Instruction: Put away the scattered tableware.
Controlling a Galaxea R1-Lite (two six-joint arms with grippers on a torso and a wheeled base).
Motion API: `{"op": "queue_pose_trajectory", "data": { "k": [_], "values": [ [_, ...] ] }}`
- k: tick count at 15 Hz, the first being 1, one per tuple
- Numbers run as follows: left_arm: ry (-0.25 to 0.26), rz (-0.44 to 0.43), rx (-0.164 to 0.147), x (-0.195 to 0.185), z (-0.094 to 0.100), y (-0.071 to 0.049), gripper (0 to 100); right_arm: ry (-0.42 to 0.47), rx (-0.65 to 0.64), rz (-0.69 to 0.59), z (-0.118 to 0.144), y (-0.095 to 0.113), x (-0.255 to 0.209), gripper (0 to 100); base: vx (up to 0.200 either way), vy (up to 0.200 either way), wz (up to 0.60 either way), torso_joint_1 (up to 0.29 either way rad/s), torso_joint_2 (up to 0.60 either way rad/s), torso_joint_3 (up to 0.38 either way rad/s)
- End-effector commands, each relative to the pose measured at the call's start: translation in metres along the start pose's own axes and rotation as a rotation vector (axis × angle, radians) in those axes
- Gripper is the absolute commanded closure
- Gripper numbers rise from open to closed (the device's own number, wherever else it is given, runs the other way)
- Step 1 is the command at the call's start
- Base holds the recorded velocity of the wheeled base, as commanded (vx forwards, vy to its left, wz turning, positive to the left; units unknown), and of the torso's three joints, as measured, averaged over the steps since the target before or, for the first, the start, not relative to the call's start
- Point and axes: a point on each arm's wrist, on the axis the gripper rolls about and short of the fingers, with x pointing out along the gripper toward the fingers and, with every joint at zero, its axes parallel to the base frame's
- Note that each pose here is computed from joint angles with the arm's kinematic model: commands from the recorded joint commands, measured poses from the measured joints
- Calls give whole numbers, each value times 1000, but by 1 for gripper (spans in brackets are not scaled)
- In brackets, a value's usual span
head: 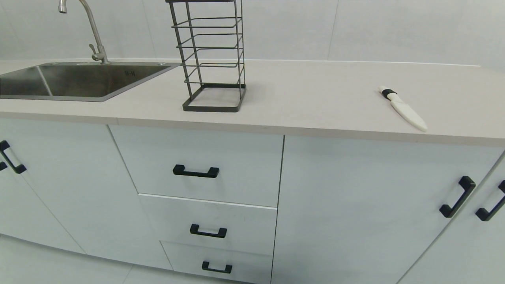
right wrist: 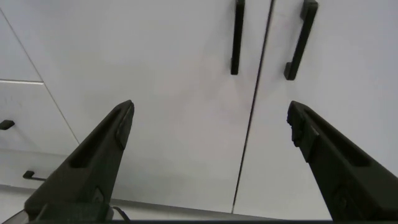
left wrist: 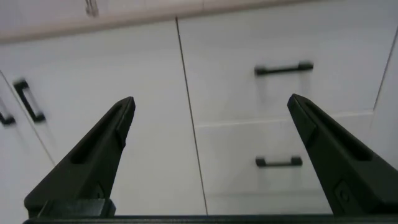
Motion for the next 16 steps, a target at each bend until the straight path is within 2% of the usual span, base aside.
{"op": "queue_pose_trajectory", "data": {
  "k": [1, 3, 4, 7, 8, 9, 10, 11, 13, 16],
  "values": [
    [11, -2, -20, 0, -1, 0, 0, 2, 0, 1, 0, 0, 0, 0, 0, 0, 0, 0, 0, 0],
    [14, -7, -10, 0, -1, 0, 0, 2, 0, 1, 0, 0, 0, 0, 0, 0, 0, 0, 0, 0],
    [13, -10, 33, 0, -1, 0, 0, 2, 0, 1, 0, 0, 0, 0, 0, 0, 0, 0, 0, 0],
    [16, 44, 32, 0, -1, 1, 0, 2, 0, 1, 0, 0, 0, 0, 0, 0, 0, 0, 0, 0],
    [19, 43, 27, 0, -2, 1, 0, 2, 0, 1, 0, 0, 0, 0, 0, 0, 0, 0, 0, 0],
    [24, 37, 8, 0, -2, 1, 0, 2, 0, 1, 0, 0, 0, 0, 0, 0, 0, 0, 0, 0],
    [80, 39, -36, 0, -8, 0, 0, 2, 0, 1, 0, 0, 0, 0, 0, 0, 0, 0, 0, 0],
    [100, 45, -64, -1, -9, 0, 0, 2, 0, 1, 0, 0, 0, 0, 0, 0, 0, 0, 0, 0],
    [89, 41, -72, 0, -9, 0, 0, 2, 0, 1, 0, 0, 0, 0, 0, 0, 0, 0, 0, 0],
    [89, 41, -79, 0, -9, 0, 0, 2, 0, 1, 0, 0, 0, 0, 0, 0, -600, 2, 1, 7]
  ]
}}
